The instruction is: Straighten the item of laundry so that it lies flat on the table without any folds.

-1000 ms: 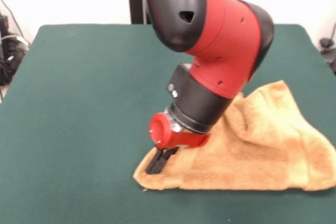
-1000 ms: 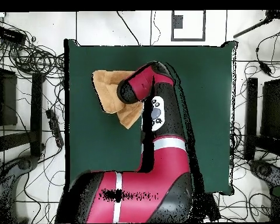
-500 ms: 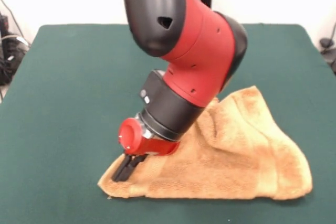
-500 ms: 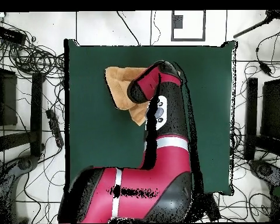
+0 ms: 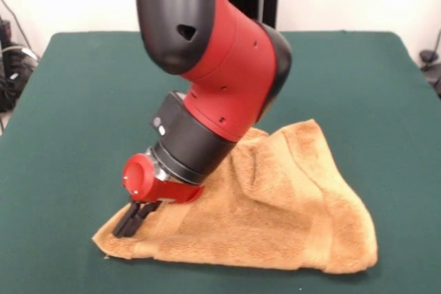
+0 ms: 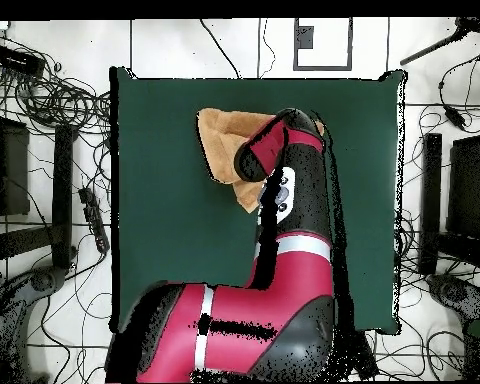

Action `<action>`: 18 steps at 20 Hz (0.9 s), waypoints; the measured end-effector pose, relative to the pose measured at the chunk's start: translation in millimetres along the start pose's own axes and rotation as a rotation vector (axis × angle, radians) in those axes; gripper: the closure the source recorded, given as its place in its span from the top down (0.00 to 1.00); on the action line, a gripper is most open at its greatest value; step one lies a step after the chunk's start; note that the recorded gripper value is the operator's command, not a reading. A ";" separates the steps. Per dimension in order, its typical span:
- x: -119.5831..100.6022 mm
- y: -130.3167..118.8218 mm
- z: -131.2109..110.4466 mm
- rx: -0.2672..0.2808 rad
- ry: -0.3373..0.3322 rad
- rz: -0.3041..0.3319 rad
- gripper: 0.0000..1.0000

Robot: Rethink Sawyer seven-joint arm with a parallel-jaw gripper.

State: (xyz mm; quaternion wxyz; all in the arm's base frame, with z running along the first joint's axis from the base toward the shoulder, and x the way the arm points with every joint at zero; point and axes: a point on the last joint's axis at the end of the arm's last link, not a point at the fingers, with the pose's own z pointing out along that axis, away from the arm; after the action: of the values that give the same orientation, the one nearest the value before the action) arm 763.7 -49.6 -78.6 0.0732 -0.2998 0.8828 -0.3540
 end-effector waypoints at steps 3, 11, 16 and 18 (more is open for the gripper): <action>10.9 -7.1 8.4 0.014 0.006 -0.009 0.00; 34.3 -24.6 26.6 0.026 0.026 0.001 0.00; 58.8 -39.5 37.7 0.008 0.051 0.034 0.00; 68.0 -43.2 38.3 -0.012 0.057 0.052 0.00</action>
State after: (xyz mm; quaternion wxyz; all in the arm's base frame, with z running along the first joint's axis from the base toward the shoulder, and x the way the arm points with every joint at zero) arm 742.4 -136.0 -72.3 0.0555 -0.2669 0.8942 -0.3551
